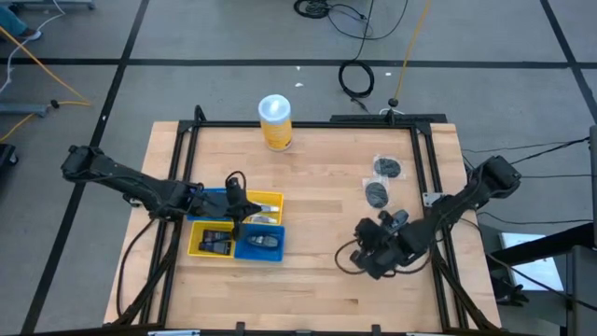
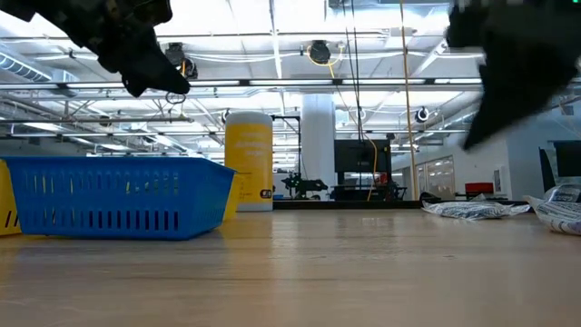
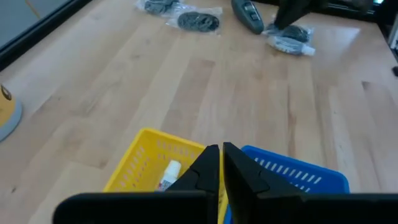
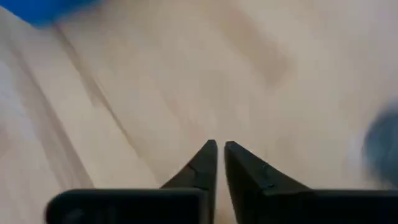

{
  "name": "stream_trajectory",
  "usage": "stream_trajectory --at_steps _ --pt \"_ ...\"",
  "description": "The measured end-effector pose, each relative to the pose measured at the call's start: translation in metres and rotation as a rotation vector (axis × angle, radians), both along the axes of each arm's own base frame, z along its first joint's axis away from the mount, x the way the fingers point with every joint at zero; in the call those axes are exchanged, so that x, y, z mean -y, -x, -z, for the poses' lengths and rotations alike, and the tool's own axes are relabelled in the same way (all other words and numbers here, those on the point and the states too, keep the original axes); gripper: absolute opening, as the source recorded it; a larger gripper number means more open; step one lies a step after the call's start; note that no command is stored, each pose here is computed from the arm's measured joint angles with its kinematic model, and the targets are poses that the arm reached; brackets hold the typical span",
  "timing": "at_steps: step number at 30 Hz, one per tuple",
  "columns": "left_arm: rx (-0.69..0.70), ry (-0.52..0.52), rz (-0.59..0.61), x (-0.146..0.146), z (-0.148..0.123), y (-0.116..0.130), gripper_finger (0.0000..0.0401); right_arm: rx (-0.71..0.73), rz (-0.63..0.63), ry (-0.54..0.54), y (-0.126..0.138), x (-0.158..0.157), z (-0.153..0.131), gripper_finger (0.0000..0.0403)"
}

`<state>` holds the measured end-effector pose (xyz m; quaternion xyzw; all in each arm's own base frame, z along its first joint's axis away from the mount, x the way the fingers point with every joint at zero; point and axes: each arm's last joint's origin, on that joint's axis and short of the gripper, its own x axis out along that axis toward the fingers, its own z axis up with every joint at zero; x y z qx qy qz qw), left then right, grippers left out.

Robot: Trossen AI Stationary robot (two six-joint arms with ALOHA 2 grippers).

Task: Pick & Place Travel size toiletries
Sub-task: Put the white toothpaste into the top yellow bin

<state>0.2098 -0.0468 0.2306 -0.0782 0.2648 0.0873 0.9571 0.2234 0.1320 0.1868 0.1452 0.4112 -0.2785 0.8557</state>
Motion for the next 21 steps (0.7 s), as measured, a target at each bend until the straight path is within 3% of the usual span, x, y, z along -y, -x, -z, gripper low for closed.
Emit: stream_trajectory --at_steps 6,12,15,21 --pt "-0.001 -0.003 0.004 0.001 0.0 0.0 0.0002 -0.151 0.207 -0.202 0.021 0.021 0.039 0.0133" --pt "-0.001 -0.004 0.005 0.001 0.0 0.0 0.0016 -0.235 0.331 -0.347 0.028 0.032 0.054 0.022" --pt "-0.001 -0.004 0.005 0.001 0.0 0.0 0.002 -0.226 0.311 -0.372 0.026 0.031 0.054 0.0225" --pt "-0.001 -0.003 0.004 0.001 0.0 0.0 0.0007 -0.215 0.285 -0.42 0.025 0.027 0.047 0.0187"
